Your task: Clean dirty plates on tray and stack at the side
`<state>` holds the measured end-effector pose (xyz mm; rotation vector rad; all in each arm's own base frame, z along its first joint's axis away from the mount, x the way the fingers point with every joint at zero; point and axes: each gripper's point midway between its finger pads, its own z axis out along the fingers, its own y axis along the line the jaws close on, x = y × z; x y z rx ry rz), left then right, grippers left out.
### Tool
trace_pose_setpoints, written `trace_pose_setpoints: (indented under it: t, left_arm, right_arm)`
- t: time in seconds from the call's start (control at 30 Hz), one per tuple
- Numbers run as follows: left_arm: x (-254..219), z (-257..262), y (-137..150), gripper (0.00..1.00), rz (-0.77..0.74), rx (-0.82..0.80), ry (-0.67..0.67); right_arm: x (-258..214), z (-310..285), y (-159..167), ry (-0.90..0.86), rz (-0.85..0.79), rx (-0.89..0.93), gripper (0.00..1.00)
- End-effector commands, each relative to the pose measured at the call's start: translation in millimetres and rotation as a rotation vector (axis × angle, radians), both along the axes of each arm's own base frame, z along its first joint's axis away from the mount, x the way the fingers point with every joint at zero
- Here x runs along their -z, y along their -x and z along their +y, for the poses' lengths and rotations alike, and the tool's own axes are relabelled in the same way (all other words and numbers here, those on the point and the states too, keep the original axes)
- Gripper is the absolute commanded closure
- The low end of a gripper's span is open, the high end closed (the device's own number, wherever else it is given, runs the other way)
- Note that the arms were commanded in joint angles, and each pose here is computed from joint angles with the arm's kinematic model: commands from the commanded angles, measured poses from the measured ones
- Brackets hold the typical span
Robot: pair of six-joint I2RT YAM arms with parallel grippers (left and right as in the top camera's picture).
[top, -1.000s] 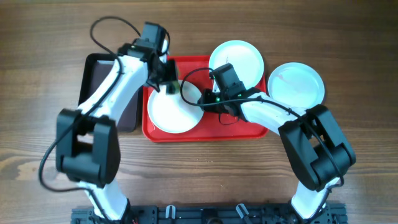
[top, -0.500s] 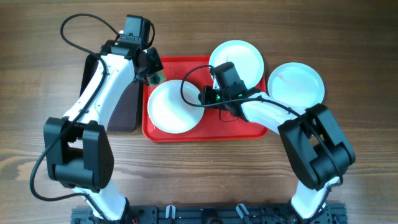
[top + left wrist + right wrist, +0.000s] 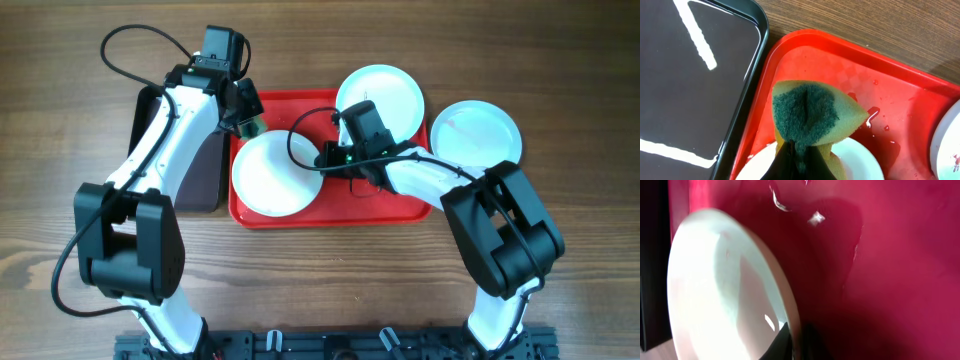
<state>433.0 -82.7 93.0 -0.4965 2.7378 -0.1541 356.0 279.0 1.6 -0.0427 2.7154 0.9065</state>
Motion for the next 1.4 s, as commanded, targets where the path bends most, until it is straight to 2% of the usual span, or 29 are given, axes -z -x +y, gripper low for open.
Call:
trace_pose_setpoints:
  t: [0.0, 0.23, 0.43, 0.83, 1.1, 1.37]
  left_arm:
    - [1.6, 0.9, -2.7, 0.96, 0.0, -0.022, 0.003]
    - [1.6, 1.0, -2.6, 0.96, 0.0, -0.022, 0.002]
    - [1.6, 1.0, -2.6, 0.96, 0.0, -0.022, 0.002]
    - [1.7, 1.0, -2.5, 0.96, 0.001, -0.022, 0.002]
    - [1.6, 1.0, -2.6, 0.96, 0.0, -0.022, 0.002]
    - [1.7, 1.0, -2.5, 0.96, 0.001, -0.022, 0.002]
  right_arm:
    - [26.8, -7.0, 18.9, 0.027, 0.112, 0.008, 0.96]
    - [-8.6, -35.6, 9.4, 0.091, 0.063, 0.081, 0.96]
    - [-60.2, -87.1, 8.3, 0.335, -0.113, 0.12, 0.96]
    - [-155.0, -173.5, -2.4, 0.702, -0.443, 0.374, 0.95]
    - [-196.5, -180.7, 6.1, 1.004, -0.656, 0.381, 0.96]
    - [-246.5, -161.1, 20.5, 1.254, -0.882, 0.373, 0.96]
